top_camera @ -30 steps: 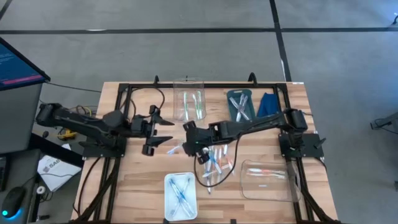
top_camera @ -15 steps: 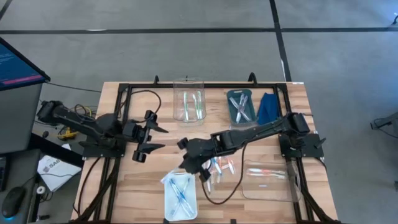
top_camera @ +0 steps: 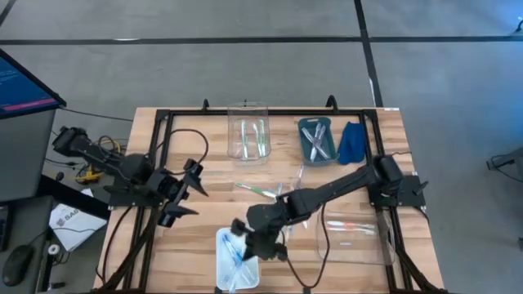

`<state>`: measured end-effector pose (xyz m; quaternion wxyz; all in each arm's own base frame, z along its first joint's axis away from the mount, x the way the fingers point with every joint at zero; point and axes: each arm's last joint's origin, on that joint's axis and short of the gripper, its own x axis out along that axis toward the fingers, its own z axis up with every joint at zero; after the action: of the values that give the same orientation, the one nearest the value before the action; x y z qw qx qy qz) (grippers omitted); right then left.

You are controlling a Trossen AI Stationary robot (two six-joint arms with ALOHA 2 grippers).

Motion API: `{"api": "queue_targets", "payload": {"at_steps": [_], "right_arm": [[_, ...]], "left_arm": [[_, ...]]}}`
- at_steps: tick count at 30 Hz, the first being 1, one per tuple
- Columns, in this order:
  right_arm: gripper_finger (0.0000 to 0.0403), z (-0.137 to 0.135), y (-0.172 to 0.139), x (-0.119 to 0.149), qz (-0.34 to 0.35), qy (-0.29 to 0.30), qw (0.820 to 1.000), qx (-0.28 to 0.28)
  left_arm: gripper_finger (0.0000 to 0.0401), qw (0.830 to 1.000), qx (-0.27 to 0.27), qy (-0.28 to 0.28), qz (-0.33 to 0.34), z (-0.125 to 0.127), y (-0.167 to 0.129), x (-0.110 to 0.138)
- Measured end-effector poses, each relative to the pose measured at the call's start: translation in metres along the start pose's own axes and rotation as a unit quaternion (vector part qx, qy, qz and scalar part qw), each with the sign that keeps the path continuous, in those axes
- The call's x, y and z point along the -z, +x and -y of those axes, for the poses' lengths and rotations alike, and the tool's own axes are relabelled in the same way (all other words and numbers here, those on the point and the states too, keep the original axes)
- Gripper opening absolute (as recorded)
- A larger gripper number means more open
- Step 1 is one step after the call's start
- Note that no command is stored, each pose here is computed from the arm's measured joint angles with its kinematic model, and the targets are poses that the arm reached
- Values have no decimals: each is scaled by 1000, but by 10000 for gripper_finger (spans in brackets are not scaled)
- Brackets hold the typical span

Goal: Pick & Place Toothbrushes
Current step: Put the blue toothbrush into the white bin

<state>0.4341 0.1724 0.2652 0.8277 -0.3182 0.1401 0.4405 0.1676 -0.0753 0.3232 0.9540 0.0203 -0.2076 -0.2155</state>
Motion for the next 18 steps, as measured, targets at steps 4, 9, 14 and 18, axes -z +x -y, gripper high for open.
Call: {"api": "queue_targets", "payload": {"at_steps": [4,9,14,18], "right_arm": [[0,-6,22,8,14,-38,999,-12],[0,-4,44,33,14,-60,998,-9],[0,7,43,51,47,-56,997,-35],[0,13,38,54,60,-34,997,-38]], "left_arm": [[218,999,29,-13,15,11,0,-4],[218,998,50,-15,25,19,0,-6],[218,998,48,-15,24,20,0,-6],[218,998,48,-15,24,20,0,-6]]}}
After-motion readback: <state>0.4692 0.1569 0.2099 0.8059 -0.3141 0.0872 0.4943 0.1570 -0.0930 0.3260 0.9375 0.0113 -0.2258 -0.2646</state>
